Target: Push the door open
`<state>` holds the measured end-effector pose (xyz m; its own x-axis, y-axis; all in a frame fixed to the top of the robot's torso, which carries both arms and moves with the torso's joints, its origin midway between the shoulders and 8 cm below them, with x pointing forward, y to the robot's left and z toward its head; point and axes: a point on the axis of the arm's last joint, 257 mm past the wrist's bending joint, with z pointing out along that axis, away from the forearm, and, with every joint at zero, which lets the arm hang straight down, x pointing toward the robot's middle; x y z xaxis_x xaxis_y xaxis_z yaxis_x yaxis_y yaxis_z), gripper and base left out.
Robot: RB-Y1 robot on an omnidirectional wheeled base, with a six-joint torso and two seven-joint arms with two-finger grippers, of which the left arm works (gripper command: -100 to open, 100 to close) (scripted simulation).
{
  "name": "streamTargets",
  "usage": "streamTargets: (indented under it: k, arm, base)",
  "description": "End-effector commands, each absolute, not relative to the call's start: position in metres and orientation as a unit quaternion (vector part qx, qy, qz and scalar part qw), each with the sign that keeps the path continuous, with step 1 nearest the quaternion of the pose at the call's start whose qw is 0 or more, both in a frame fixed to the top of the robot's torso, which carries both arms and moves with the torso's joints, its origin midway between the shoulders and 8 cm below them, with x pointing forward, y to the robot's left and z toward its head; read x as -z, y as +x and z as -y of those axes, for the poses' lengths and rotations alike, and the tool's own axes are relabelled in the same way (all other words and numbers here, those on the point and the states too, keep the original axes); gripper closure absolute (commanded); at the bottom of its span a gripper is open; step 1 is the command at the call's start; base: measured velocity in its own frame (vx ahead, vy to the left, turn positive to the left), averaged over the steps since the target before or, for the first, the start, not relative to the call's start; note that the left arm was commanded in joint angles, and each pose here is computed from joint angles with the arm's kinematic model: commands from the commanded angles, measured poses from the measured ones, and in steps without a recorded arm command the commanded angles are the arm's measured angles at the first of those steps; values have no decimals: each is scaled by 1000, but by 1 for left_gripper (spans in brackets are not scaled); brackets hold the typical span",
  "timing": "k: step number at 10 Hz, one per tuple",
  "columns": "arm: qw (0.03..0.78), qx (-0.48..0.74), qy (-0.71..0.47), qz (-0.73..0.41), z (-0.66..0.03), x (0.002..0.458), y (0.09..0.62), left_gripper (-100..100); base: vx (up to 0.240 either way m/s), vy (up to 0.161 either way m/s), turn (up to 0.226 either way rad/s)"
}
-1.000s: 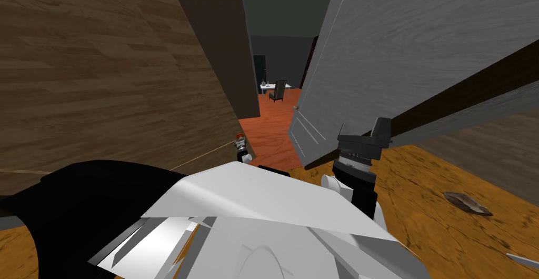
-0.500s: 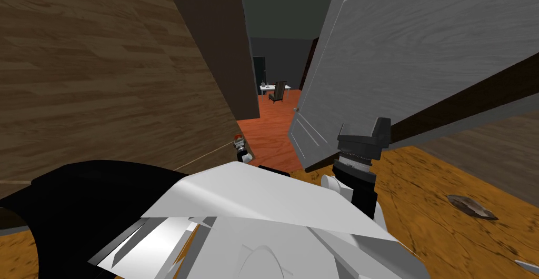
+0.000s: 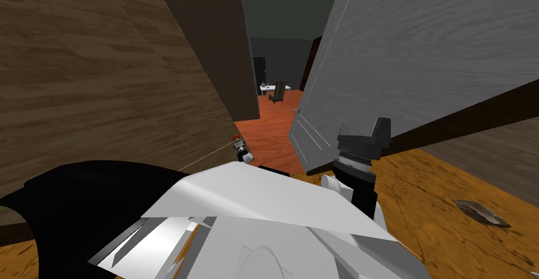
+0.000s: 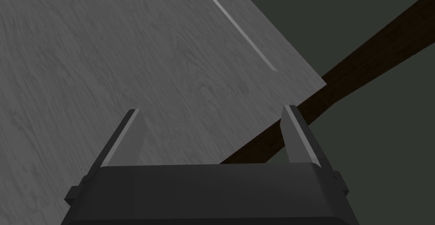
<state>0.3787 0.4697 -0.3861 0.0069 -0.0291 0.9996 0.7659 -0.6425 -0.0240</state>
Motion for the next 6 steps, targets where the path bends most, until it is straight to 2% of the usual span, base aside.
streamTargets:
  k: [1, 2, 4, 6]
  arm:
    - [322, 638, -629, 306, -480, 385, 370, 100]
    - [323, 634, -628, 314, -479, 388, 368, 100]
    - [320, 633, -632, 312, -477, 391, 370, 100]
    - [339, 633, -621, 314, -502, 382, 362, 100]
  base:
    - [145, 44, 4]
    - [155, 40, 6]
    - [56, 22, 5]
    - [118, 41, 26]
